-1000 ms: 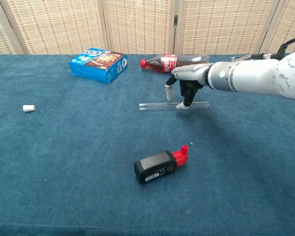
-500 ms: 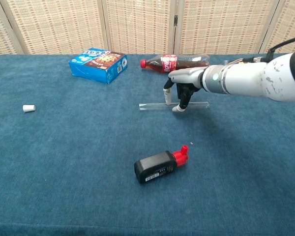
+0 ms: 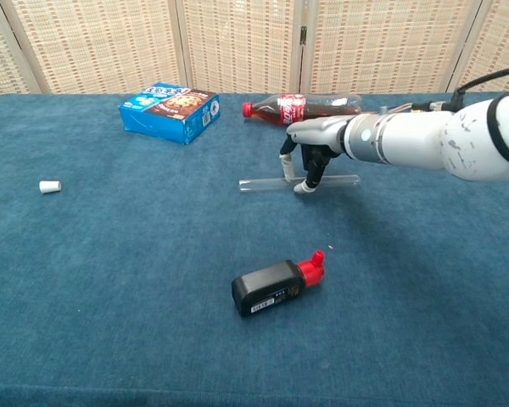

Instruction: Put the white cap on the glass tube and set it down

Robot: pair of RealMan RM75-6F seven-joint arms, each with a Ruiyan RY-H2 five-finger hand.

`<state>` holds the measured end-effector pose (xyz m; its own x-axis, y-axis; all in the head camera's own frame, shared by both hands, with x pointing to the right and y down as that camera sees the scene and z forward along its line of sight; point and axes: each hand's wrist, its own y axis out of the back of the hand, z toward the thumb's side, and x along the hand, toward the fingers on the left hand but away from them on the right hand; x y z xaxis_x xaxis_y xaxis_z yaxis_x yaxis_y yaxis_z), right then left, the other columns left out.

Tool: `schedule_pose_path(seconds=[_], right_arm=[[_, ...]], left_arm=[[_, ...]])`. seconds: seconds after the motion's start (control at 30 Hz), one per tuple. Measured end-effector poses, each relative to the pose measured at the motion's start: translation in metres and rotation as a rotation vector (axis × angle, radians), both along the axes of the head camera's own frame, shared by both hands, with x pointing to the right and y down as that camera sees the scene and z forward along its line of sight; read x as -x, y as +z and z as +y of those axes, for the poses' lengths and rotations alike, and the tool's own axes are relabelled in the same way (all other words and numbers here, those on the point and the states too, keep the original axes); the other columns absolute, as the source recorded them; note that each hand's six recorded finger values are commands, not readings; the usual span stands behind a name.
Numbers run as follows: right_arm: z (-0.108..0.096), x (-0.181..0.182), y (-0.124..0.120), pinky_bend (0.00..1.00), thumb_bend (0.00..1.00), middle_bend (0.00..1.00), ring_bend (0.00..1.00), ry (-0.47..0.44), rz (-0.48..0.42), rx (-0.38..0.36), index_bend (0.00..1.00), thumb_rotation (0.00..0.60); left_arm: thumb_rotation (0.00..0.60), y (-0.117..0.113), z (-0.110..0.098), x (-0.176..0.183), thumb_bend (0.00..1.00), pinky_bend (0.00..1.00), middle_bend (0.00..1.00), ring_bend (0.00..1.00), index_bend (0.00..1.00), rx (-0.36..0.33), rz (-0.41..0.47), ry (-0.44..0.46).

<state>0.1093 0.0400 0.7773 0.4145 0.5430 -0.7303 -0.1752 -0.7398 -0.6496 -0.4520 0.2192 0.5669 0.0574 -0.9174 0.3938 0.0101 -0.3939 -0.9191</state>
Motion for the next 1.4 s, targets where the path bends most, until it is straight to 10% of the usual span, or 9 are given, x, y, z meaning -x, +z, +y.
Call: schedule_pose_path(seconds=[0.43, 0.73, 1.0, 1.4], right_arm=[[-0.011, -0.020, -0.021, 1.00, 0.57, 1.00, 1.00, 0.035, -0.037, -0.052, 0.81, 0.600], [-0.027, -0.073, -0.081, 1.00, 0.59, 1.00, 1.00, 0.097, -0.083, -0.137, 0.82, 0.600], [-0.027, -0.134, -0.141, 1.00, 0.59, 1.00, 1.00, 0.137, -0.053, -0.224, 0.82, 0.600], [-0.001, -0.163, -0.153, 1.00, 0.59, 1.00, 1.00, 0.161, -0.033, -0.216, 0.82, 0.600]], left_arm=[[0.600, 0.000, -0.030, -0.016, 0.34, 0.07, 0.02, 0.10, 0.08, 0.002, 0.057, 0.086], [0.600, 0.015, -0.078, -0.043, 0.34, 0.66, 0.56, 0.59, 0.15, 0.027, 0.074, 0.221], [0.600, 0.042, -0.097, -0.057, 0.43, 0.99, 0.90, 0.95, 0.17, 0.194, 0.060, 0.289], [0.579, 0.089, -0.097, -0.055, 0.58, 1.00, 0.96, 1.00, 0.14, 0.522, 0.017, 0.247]])
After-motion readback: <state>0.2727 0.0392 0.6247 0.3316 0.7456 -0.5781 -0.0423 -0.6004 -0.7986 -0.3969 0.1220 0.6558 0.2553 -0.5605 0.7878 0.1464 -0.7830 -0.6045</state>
